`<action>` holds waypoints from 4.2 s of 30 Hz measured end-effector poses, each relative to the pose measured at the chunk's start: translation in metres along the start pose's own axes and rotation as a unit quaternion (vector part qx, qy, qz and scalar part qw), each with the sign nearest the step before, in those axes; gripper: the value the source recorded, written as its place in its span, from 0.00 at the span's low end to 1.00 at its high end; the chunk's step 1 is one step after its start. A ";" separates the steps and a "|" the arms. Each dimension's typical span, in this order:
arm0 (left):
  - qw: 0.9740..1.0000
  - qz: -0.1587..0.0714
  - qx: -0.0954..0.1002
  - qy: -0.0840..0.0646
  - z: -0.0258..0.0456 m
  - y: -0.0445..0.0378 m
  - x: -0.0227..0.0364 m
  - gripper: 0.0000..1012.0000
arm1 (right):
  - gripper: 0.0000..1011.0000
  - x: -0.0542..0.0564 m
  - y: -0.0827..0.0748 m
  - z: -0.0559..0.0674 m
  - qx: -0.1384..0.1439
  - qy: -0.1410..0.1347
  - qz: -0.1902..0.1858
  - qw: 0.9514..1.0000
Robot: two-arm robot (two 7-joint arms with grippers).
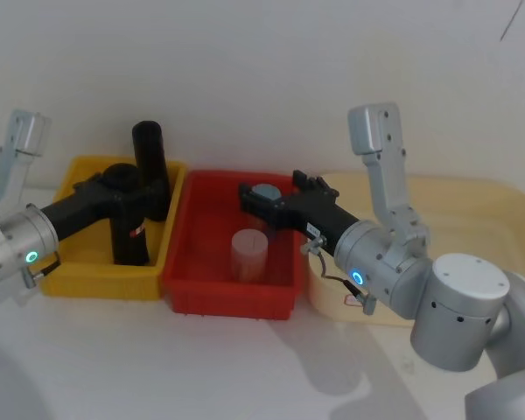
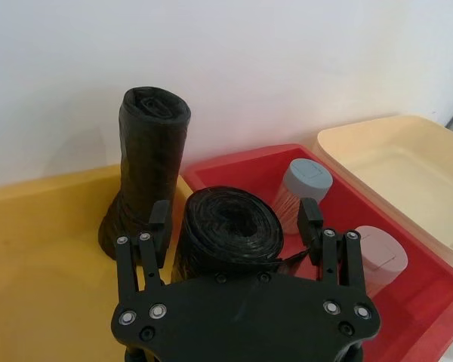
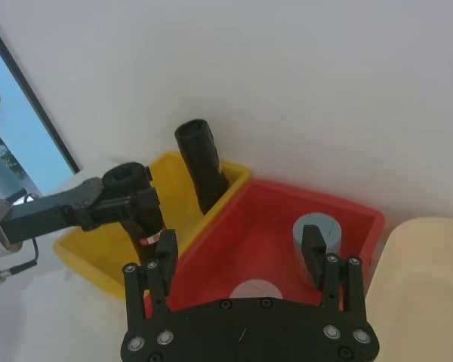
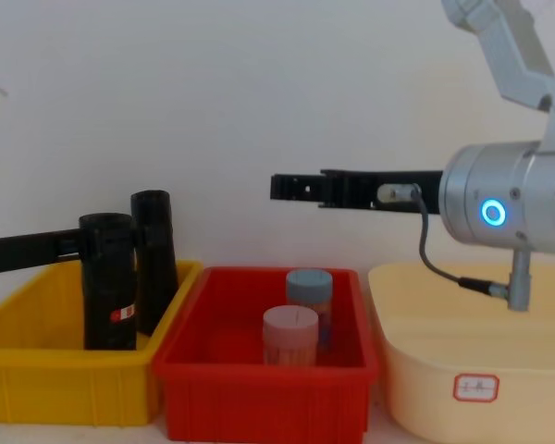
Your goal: Pick up the garbage bag with the one hand and transfer it to the other hand.
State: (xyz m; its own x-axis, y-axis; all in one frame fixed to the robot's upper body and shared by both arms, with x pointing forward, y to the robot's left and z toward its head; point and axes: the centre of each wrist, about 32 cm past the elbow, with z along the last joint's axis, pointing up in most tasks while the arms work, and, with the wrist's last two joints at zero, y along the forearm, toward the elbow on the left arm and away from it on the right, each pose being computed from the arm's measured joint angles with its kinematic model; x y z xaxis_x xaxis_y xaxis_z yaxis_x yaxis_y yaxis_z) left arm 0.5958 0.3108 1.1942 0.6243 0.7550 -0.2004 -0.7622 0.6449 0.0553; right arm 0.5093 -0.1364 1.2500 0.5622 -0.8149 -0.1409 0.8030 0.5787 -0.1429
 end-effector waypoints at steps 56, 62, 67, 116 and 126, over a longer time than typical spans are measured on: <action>1.000 -0.002 0.002 0.000 0.0000 -0.0036 0.0003 0.50 | 0.99 0.019 0.049 -0.032 -0.131 -0.023 0.025 0.991; 1.000 -0.002 0.002 0.000 -0.0001 -0.0036 0.0003 0.50 | 0.99 0.018 0.055 -0.035 -0.130 -0.037 0.024 0.991; 1.000 -0.002 0.002 0.000 -0.0001 -0.0036 0.0003 0.50 | 0.99 0.018 0.060 -0.040 -0.128 -0.056 0.018 0.990; 0.998 -0.022 -0.048 -0.035 0.0257 -0.0065 -0.0140 0.50 | 0.66 0.012 0.047 -0.028 -0.069 -0.100 0.018 0.992; 0.991 -0.062 -0.099 -0.062 0.0569 -0.0202 -0.0273 0.50 | 0.66 0.009 0.017 0.003 0.003 -0.114 -0.002 0.993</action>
State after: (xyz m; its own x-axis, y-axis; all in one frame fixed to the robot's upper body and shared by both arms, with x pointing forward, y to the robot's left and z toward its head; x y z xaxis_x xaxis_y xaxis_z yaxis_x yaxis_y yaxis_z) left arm 0.6039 0.2839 1.2542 0.7217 0.6885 -0.0717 -0.6898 0.7064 -0.1586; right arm 0.5293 -0.1342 1.2496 0.5888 -0.8038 0.0850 0.8060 0.5760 -0.1365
